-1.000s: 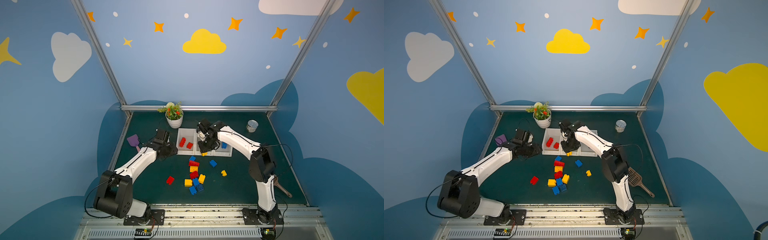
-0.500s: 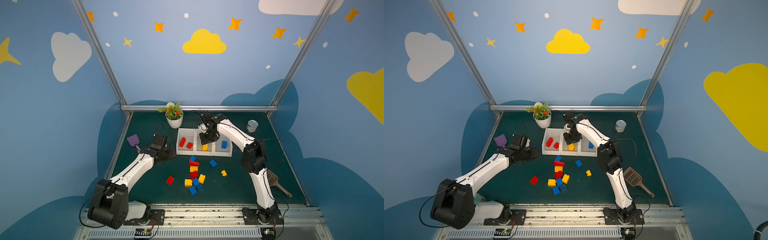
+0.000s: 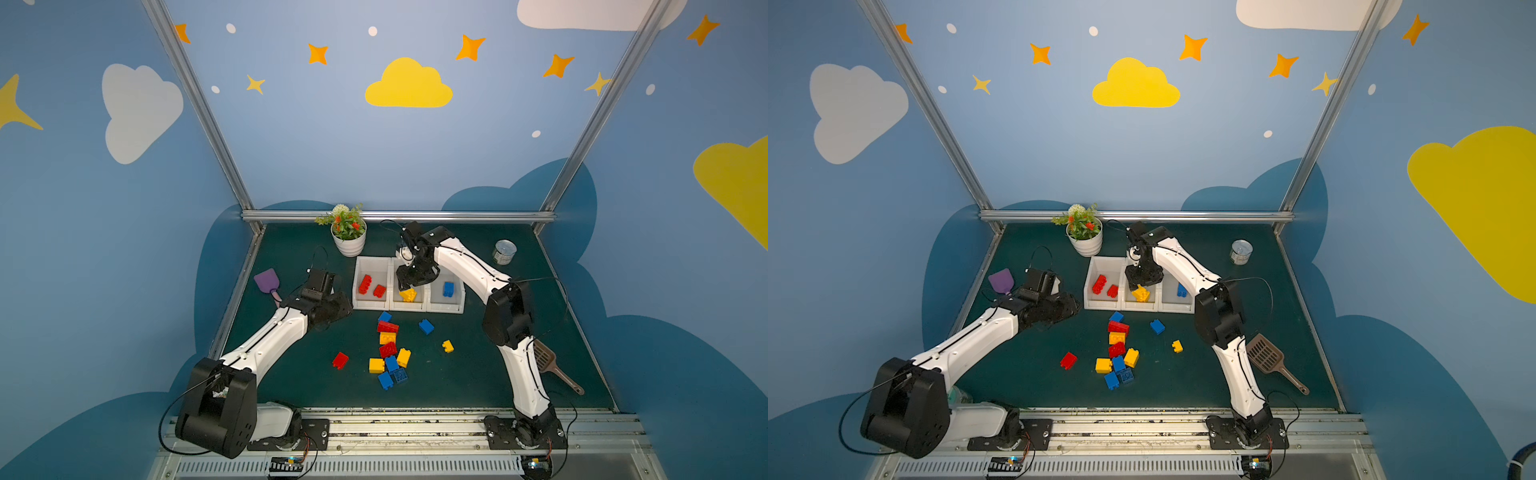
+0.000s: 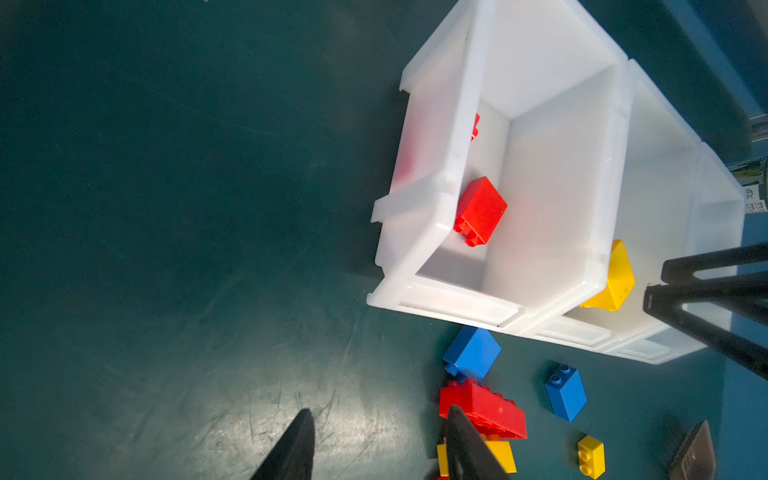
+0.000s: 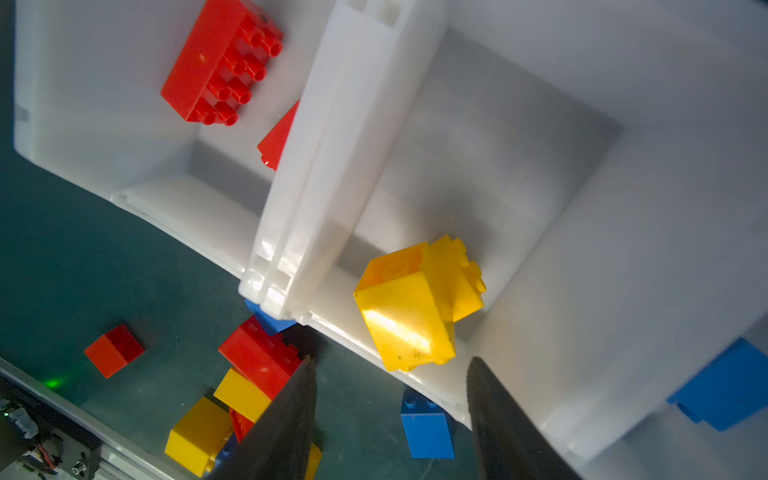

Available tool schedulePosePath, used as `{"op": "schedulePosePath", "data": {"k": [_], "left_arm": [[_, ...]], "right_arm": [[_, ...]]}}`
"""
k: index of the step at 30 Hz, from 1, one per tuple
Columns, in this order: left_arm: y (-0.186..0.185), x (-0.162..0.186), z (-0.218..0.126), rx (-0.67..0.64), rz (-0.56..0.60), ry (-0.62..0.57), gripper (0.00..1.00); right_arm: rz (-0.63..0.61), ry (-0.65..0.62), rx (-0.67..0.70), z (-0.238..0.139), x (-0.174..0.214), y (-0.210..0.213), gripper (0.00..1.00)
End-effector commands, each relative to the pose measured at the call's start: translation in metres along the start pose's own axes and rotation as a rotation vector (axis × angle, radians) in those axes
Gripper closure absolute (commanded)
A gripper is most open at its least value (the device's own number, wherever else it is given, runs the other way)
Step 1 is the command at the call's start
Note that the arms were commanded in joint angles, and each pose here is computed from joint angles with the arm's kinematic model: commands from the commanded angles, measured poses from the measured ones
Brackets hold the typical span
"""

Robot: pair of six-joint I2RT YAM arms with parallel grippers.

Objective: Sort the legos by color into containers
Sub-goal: 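Release the yellow brick into the middle compartment with the right gripper, then lower the left gripper onto a red brick in the pile and grasp it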

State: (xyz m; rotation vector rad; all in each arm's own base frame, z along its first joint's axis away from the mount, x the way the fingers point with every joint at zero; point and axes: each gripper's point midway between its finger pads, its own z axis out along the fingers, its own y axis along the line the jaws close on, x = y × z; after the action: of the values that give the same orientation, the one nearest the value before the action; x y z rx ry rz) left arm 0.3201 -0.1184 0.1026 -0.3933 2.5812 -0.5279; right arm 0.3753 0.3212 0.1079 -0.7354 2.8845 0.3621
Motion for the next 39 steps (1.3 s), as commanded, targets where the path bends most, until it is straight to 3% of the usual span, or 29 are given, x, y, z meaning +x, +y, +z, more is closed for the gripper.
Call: {"op": "schedulePosePath", "data": {"k": [1,15,24,27,35,39], "left_arm": [[-0.003,0.001,-0.002,0.018,0.009,-0.003,0.48],[-0.018,0.015,0.001,0.028,0.114,0.036,0.46],[-0.041,0.037,0.015,0.021,0.232,0.104,0.42],[-0.052,0.045,0.023,0.023,0.281,0.138,0.39],[-0.076,0.067,0.045,0.006,0.417,0.241,0.19],[-0.082,0.076,0.053,-0.022,0.463,0.284,0.18]], "right_arm": [[-0.011,-0.023,-0.011,-0.019,-0.001,0.006,0.41],[-0.010,-0.077,-0.006,-0.048,0.001,0.006,0.42],[0.034,-0.107,-0.005,-0.069,0.023,-0.003,0.41],[0.065,-0.109,0.002,-0.071,0.034,-0.011,0.41],[0.148,-0.110,0.017,-0.074,0.059,-0.035,0.41],[0.172,-0.116,0.019,-0.076,0.063,-0.040,0.41]]}}
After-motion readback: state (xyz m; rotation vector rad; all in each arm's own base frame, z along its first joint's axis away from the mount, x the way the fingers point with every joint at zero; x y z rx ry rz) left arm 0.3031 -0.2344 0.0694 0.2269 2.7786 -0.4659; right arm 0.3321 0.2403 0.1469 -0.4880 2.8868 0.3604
